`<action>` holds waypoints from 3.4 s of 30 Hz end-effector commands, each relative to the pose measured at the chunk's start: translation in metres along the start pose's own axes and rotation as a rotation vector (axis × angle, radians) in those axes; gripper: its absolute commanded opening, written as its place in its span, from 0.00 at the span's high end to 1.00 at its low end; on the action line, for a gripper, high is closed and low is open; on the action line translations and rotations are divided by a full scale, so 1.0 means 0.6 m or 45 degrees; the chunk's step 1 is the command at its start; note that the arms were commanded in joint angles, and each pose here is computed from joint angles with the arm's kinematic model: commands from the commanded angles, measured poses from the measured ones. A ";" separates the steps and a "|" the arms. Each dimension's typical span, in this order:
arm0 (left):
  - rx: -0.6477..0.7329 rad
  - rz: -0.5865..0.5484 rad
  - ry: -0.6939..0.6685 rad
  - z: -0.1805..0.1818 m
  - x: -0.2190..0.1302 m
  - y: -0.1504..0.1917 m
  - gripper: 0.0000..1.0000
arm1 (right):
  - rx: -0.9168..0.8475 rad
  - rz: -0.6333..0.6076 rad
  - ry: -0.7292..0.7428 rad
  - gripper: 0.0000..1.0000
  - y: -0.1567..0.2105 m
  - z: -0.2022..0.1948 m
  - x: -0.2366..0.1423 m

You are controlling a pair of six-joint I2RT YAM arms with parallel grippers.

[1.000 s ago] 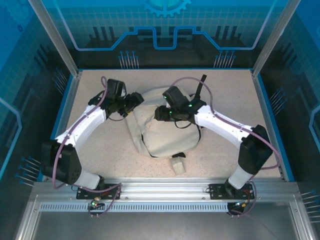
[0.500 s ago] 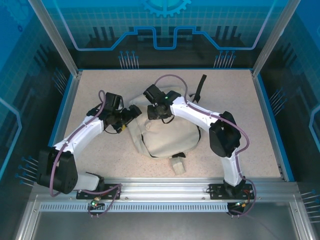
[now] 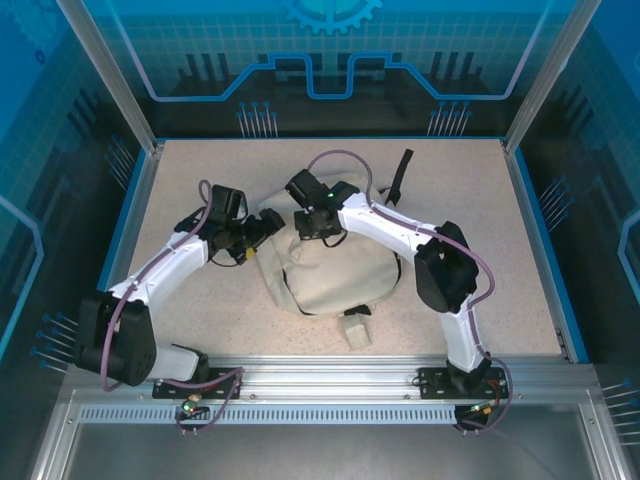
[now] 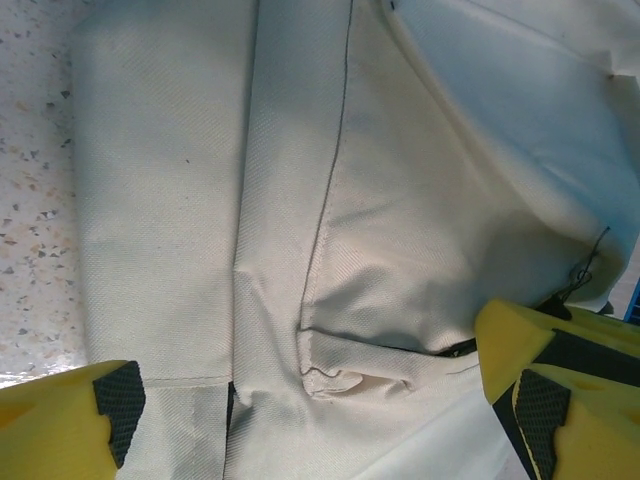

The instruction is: Pack the student bag

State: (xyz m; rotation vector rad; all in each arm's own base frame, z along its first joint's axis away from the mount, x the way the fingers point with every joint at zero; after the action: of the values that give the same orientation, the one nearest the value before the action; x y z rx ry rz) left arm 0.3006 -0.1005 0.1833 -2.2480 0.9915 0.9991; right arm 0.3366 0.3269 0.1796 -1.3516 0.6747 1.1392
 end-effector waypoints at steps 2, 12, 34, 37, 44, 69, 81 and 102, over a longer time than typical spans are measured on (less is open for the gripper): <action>0.022 0.053 0.041 0.004 0.012 0.004 0.04 | -0.036 -0.023 -0.090 0.81 0.008 0.016 -0.045; 0.005 0.100 0.095 0.003 0.022 0.010 0.08 | -0.061 -0.045 -0.133 0.92 0.013 0.018 -0.052; -0.004 0.142 0.107 0.004 0.035 0.013 0.11 | -0.069 -0.012 0.001 0.82 0.007 0.016 -0.022; -0.006 0.146 0.108 0.005 0.038 0.013 0.11 | -0.081 -0.024 -0.021 0.85 0.011 0.020 -0.036; -0.011 0.161 0.125 0.004 0.043 0.014 0.12 | -0.090 -0.057 -0.048 0.87 0.019 0.022 -0.062; -0.107 0.324 0.270 -0.004 0.107 0.023 0.53 | -0.141 -0.171 -0.145 1.00 0.018 0.016 -0.095; -0.064 0.415 0.215 -0.022 0.153 0.036 0.73 | -0.105 -0.126 -0.165 1.00 0.028 0.003 -0.080; 0.035 0.327 -0.099 0.036 0.136 0.036 1.00 | 0.123 -0.204 0.205 1.00 -0.033 -0.175 -0.090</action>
State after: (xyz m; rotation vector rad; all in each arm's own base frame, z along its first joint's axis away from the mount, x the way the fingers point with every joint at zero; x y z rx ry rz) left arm 0.3278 -0.1452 0.1138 -2.1633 1.3098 1.0499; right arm 0.3470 0.2556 0.1970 -1.3705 0.6728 1.0236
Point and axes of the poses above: each hand's point on the last joint's axis, 136 mm out from that joint toward the fingers, its own x axis out along the fingers, its own z axis along the line the jaws close on, y = z × x, the point moved 7 cm from there along -x, back along the fingers, and after that the axes turned 2 degrees about -x, right-handed, at the moved point
